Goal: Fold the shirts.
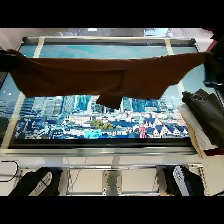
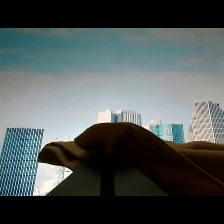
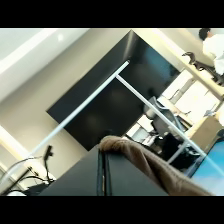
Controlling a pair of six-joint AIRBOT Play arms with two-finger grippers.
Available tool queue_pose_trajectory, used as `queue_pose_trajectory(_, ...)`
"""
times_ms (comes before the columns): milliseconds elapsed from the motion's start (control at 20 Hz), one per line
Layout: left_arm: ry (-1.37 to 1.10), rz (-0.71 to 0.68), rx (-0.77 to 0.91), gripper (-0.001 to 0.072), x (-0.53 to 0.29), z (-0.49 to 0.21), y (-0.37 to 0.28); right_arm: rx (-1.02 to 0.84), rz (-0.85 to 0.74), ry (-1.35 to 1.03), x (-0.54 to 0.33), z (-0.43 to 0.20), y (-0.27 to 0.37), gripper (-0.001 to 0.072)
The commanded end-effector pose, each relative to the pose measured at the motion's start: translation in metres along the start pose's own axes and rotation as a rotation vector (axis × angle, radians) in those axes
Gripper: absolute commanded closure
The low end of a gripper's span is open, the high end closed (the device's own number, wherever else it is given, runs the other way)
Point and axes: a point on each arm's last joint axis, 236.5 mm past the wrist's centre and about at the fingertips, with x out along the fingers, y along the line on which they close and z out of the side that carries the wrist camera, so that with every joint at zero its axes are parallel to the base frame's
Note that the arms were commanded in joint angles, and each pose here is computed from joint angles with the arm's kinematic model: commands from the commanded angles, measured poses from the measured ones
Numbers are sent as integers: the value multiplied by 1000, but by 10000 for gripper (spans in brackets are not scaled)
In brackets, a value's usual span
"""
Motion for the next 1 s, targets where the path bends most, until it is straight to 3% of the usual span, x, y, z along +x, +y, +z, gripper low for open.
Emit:
queue_pose_trajectory(0,-98,-130,-74,694,-63,10,-31,-177,-98,8,6,4,51,686)
queue_pose_trajectory(150,-5,-378,-72,694,-68,-8,-88,-232,-143,-34,9,18,52,686)
queue_pose_trajectory(250,74,-411,-94,694,-40,-24,-96,-289,-298,-41,0,27,14,686)
queue_pose_trajectory(400,356,-406,-135,694,39,-98,-100,-332,-551,17,-24,35,-61,687)
queue_pose_trajectory(600,669,-293,-169,694,138,-204,-84,-238,-638,66,-34,43,-140,686)
queue_pose_trajectory(750,512,-152,-303,694,214,-192,-62,-256,-659,128,-4,24,-212,687)
queue_pose_trajectory(950,343,-136,-445,694,267,-171,-60,-272,-860,171,32,-42,-347,687)
